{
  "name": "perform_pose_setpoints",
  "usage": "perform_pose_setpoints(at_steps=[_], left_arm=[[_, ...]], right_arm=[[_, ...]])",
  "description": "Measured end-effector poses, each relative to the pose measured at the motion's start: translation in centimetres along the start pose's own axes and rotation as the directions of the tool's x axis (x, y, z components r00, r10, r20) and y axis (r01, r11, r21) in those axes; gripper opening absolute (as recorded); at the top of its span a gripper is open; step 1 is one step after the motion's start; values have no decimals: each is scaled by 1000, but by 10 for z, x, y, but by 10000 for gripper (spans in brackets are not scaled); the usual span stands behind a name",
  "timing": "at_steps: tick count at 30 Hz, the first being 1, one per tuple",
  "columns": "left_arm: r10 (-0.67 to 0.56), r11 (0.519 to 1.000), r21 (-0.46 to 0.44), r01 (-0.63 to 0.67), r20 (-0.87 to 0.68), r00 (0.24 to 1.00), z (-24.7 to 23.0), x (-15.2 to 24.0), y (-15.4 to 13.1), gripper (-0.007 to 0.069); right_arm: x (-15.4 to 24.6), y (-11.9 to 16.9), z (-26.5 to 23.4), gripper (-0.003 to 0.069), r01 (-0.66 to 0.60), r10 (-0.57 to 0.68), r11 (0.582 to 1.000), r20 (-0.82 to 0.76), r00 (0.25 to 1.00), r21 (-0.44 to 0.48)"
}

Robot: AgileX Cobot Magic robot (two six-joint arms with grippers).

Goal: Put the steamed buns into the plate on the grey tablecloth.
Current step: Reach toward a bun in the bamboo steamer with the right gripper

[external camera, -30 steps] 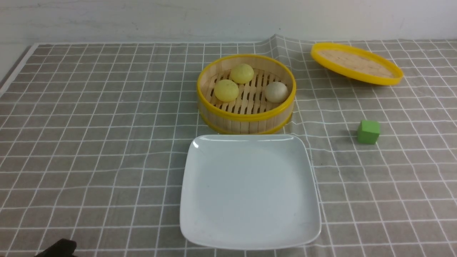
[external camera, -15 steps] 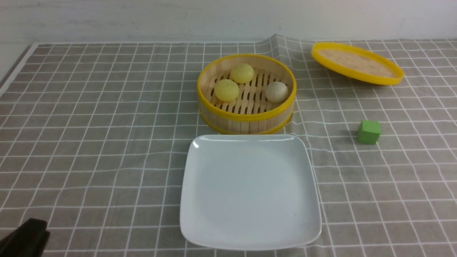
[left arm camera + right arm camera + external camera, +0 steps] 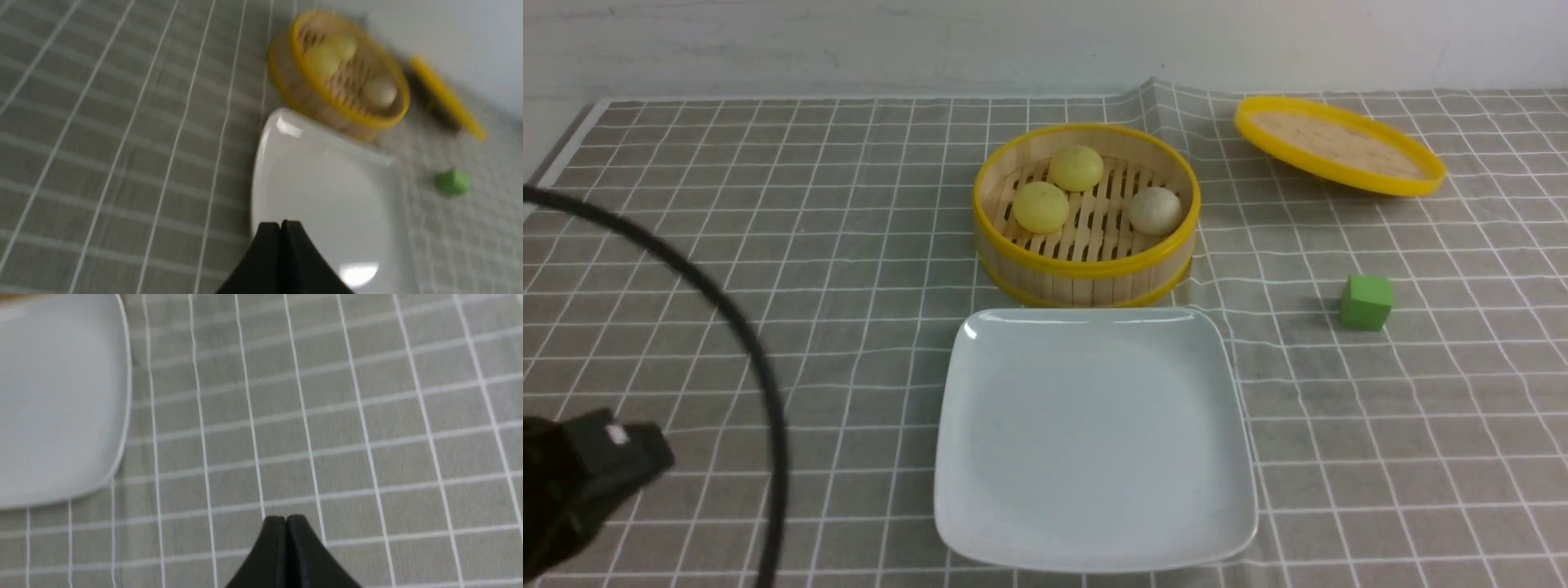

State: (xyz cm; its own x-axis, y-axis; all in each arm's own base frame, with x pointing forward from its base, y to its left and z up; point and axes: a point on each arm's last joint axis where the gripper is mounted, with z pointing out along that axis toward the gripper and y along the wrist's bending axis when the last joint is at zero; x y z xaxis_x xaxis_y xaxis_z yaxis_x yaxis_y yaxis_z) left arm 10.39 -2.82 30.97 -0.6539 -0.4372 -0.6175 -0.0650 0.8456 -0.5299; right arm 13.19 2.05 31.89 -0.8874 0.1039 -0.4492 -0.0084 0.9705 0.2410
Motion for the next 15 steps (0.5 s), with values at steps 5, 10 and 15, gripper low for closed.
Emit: perform_pose_setpoints(at_steps=[5,10,15], left_arm=[[55,993,-84,-88,-336,940,42,-18,2,2],[74,989,-86,-119,-411,909,59,-30,1,4],[85,989,-82,-126,-388,918,61,-33,0,14]], right_arm=[[-41,17,39,57,41,-81,972,-164,983,-231],[-94,31,62,153,93,-148,944,-154,977,-317],[-148,63,88,242,212,-246,934,-88,965,-288]])
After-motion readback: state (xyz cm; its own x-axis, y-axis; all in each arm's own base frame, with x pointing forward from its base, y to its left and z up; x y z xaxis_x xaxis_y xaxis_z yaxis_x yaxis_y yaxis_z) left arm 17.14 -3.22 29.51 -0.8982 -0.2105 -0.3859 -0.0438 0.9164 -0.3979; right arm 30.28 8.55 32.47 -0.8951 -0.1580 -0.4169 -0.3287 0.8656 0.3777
